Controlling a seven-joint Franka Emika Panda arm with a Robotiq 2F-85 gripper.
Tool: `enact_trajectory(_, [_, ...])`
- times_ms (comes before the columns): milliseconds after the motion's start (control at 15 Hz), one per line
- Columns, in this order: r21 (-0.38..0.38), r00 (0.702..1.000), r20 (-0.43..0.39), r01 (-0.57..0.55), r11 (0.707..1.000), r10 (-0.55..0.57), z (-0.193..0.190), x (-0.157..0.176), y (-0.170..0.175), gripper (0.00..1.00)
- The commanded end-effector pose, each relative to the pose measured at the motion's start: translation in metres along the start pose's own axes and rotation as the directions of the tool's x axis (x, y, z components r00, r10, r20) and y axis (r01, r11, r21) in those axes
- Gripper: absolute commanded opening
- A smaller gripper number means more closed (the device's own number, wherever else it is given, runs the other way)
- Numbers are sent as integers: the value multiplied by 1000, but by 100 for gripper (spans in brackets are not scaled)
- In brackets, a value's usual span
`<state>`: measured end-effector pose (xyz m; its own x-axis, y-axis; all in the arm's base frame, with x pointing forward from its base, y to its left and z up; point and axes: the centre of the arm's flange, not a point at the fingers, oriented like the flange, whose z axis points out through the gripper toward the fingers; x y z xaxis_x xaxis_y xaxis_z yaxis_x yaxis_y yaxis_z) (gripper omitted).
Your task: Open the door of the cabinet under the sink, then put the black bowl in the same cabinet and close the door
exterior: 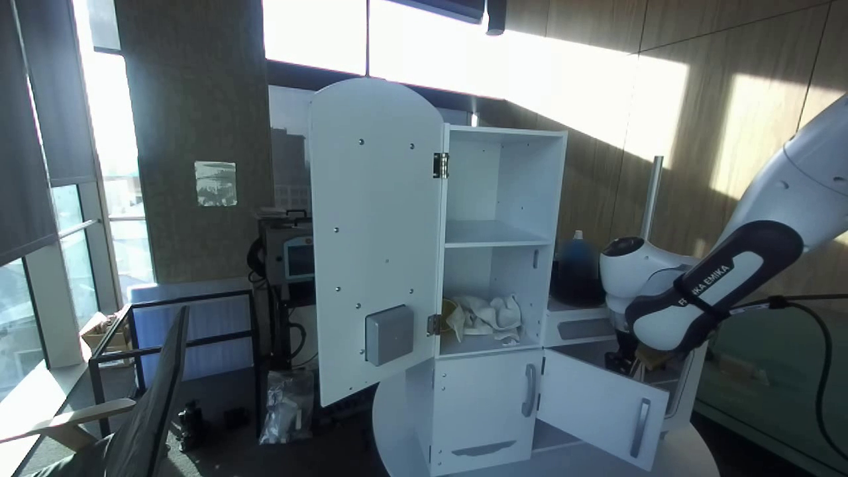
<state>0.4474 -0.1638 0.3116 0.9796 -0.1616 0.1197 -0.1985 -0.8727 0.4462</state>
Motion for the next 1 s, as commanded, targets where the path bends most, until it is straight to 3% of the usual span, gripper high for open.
enact_trajectory(0, [22,999,-17,31,999,-30,-30,-14,-6,100])
enact_trajectory(267, [43,998,-7,58,997,-58,-56,-32,-16,100])
enact_trajectory(667, [210,988,20,144,967,-152,-75,-58,-59,100])
enact_trajectory(933, [248,985,6,168,954,-175,-83,-61,-79,100])
